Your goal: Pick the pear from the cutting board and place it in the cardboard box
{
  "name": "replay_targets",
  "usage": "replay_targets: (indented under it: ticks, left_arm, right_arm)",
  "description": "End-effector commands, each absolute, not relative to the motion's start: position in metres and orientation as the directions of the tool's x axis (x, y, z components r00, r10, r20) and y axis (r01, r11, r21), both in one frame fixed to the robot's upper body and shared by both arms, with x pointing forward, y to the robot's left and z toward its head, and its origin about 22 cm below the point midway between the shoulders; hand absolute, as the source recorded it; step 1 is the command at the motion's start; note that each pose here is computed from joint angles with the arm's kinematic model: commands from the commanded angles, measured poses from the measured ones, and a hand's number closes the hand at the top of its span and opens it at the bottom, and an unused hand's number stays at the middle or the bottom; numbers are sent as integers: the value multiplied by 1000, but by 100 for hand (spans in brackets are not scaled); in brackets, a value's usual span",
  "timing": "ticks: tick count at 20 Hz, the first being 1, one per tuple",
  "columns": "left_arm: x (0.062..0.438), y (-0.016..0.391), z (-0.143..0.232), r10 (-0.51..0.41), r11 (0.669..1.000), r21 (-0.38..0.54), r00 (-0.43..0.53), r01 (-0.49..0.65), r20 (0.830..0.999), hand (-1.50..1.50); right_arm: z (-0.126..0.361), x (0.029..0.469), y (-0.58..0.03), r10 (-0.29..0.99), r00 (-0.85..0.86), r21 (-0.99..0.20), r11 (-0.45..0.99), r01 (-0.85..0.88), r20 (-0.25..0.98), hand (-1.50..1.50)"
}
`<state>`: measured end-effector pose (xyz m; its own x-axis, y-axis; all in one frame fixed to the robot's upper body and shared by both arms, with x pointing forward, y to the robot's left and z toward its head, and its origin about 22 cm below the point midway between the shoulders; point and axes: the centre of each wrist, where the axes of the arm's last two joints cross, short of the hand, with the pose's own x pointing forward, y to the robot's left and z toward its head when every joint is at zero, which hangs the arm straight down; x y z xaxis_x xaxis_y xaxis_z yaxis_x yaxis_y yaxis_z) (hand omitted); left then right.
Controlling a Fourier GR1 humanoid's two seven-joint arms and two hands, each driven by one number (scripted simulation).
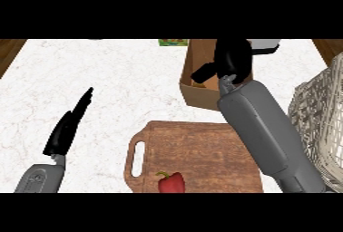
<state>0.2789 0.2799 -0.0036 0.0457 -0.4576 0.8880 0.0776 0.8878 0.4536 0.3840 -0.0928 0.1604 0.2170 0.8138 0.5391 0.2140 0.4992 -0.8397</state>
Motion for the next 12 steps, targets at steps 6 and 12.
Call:
replay_targets:
  ticks: [6,12]
  left_arm:
    - [274,285,-13,-451,891,447,39,82,892,0]
    - [290,270,-4,-457,888,453,56,74,888,0]
  right_arm:
    - [140,383,-112,512,112,-506,747,431,852,-150]
    - [140,388,-169,410,11,-342,745,573,912,-150]
